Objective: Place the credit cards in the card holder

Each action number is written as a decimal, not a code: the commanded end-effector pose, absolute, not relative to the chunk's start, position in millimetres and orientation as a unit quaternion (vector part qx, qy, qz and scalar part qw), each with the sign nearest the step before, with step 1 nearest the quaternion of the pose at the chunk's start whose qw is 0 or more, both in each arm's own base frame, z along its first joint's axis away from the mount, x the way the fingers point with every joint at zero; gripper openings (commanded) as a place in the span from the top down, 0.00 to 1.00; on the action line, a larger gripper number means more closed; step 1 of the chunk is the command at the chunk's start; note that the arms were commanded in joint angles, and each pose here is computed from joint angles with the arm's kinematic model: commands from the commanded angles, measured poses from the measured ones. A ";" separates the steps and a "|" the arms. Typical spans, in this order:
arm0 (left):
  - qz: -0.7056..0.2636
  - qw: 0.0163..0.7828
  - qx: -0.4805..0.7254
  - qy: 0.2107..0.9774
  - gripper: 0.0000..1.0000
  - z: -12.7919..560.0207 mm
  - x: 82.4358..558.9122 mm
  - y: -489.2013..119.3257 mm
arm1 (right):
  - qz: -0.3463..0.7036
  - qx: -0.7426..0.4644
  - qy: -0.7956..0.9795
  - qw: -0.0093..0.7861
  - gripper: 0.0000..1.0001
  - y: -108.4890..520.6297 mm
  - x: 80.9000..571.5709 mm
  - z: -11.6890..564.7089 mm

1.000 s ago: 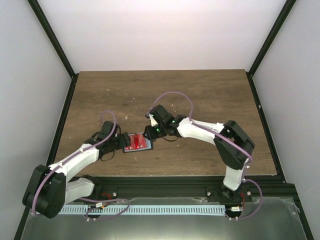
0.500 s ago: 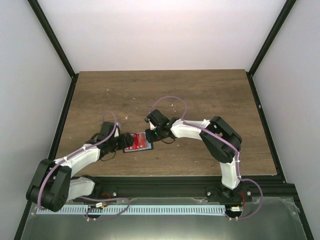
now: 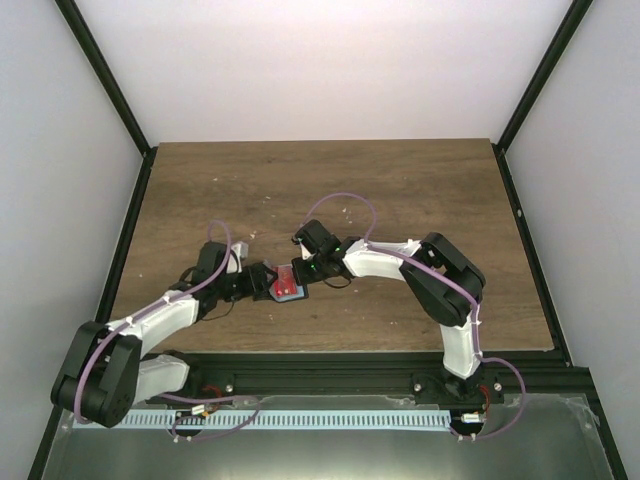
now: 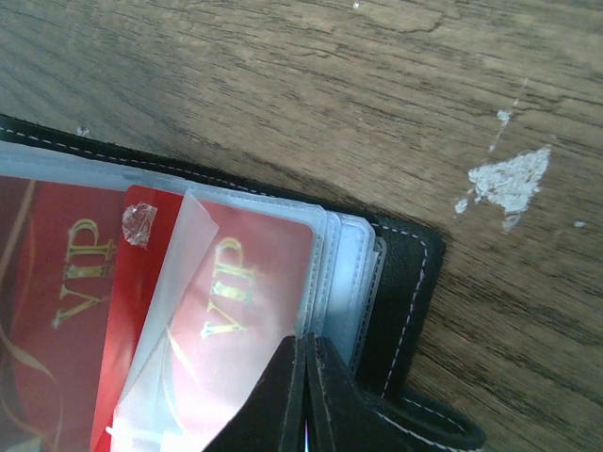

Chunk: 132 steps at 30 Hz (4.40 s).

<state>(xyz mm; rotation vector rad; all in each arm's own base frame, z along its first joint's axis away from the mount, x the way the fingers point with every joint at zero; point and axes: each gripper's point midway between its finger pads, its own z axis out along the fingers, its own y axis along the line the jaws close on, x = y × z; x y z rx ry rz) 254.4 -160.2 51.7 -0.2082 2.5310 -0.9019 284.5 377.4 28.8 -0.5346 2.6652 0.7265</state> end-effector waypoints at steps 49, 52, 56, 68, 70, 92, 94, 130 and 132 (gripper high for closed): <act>-0.349 0.219 0.010 0.911 0.75 64.3 279.5 -223.2 | 0.252 -0.169 0.933 0.193 0.59 334.4 281.1 65.3; -0.340 0.202 0.012 0.918 0.87 50.0 276.7 -222.6 | 0.251 -0.171 0.933 0.194 0.57 339.3 284.7 67.8; -0.337 0.183 0.019 0.924 0.89 36.2 274.2 -225.3 | 0.237 -0.170 0.935 0.200 0.55 338.1 290.5 68.8; -0.253 0.147 0.057 0.954 0.85 7.6 271.4 -229.6 | 0.201 -0.169 0.946 0.189 0.45 333.3 296.7 53.5; -0.241 0.146 0.055 0.958 0.86 5.0 270.7 -225.8 | 0.180 -0.166 0.950 0.195 0.45 328.5 301.8 50.8; -0.219 0.137 0.069 0.964 0.90 -4.3 262.2 -218.3 | 0.099 -0.133 0.959 0.232 0.53 284.8 334.3 39.9; -0.217 0.138 0.070 0.964 0.90 -3.3 262.6 -217.8 | 0.101 -0.131 0.958 0.236 0.53 283.1 334.5 43.8; -0.221 0.133 0.076 0.963 0.90 -5.2 260.8 -223.8 | 0.242 -0.162 0.929 0.226 0.99 344.4 307.8 82.1; -0.221 0.132 0.077 0.963 0.90 -5.7 259.9 -223.8 | 0.251 -0.158 0.930 0.218 0.99 349.3 307.1 77.3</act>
